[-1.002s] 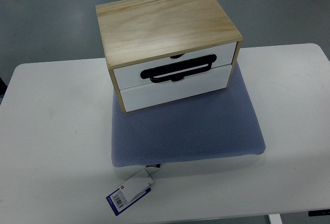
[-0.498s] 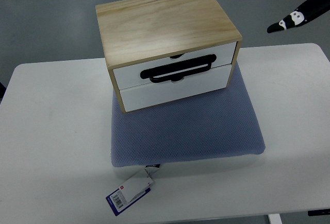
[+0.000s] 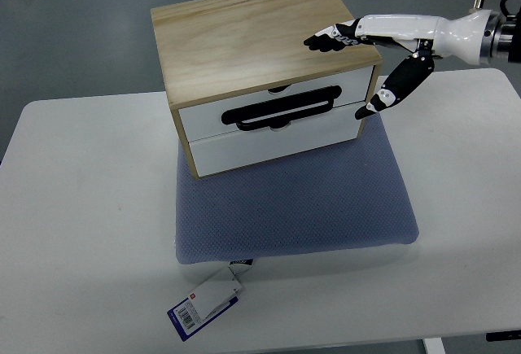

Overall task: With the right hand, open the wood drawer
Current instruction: 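Reach the right hand down toward the upper white drawer's black handle, then hook the right hand fingers into the upper drawer's black handle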

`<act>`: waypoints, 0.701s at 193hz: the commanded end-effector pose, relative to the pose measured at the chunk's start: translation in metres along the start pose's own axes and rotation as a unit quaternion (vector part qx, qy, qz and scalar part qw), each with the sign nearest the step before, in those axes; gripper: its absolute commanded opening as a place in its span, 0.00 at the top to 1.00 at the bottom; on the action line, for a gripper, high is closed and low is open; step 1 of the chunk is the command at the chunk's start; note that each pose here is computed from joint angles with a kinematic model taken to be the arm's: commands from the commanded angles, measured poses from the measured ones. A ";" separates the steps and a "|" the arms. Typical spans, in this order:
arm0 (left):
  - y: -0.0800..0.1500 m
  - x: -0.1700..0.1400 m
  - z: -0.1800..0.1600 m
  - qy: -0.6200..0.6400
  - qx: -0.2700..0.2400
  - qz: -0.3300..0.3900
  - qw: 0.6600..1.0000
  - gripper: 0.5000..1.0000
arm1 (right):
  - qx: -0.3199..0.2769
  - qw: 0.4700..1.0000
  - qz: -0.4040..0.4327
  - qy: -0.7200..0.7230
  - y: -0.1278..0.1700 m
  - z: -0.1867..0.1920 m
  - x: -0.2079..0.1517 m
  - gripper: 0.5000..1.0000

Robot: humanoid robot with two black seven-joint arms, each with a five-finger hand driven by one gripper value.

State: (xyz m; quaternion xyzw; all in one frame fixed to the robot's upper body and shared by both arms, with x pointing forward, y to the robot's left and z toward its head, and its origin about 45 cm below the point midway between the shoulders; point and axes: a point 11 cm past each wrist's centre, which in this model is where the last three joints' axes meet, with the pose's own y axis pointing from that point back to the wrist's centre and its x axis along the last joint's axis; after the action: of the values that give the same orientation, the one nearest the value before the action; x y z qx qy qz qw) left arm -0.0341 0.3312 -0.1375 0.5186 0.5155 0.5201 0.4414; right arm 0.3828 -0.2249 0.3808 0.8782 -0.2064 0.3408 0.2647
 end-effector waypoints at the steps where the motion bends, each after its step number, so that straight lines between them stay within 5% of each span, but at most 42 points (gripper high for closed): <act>1: 0.000 0.000 0.001 0.000 -0.001 0.000 1.000 0.00 | 0.001 1.000 -0.005 0.002 -0.003 -0.001 -0.003 0.11; 135: 0.000 0.000 0.001 0.000 -0.001 0.000 1.000 0.00 | -0.017 0.998 -0.066 -0.004 -0.041 0.010 -0.046 0.11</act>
State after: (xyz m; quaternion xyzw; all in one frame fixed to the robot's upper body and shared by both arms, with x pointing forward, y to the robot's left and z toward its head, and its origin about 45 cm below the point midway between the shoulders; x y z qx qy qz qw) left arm -0.0341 0.3312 -0.1375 0.5186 0.5155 0.5201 0.4414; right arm 0.3804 -0.1923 0.3371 0.8859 -0.1636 0.3202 0.2932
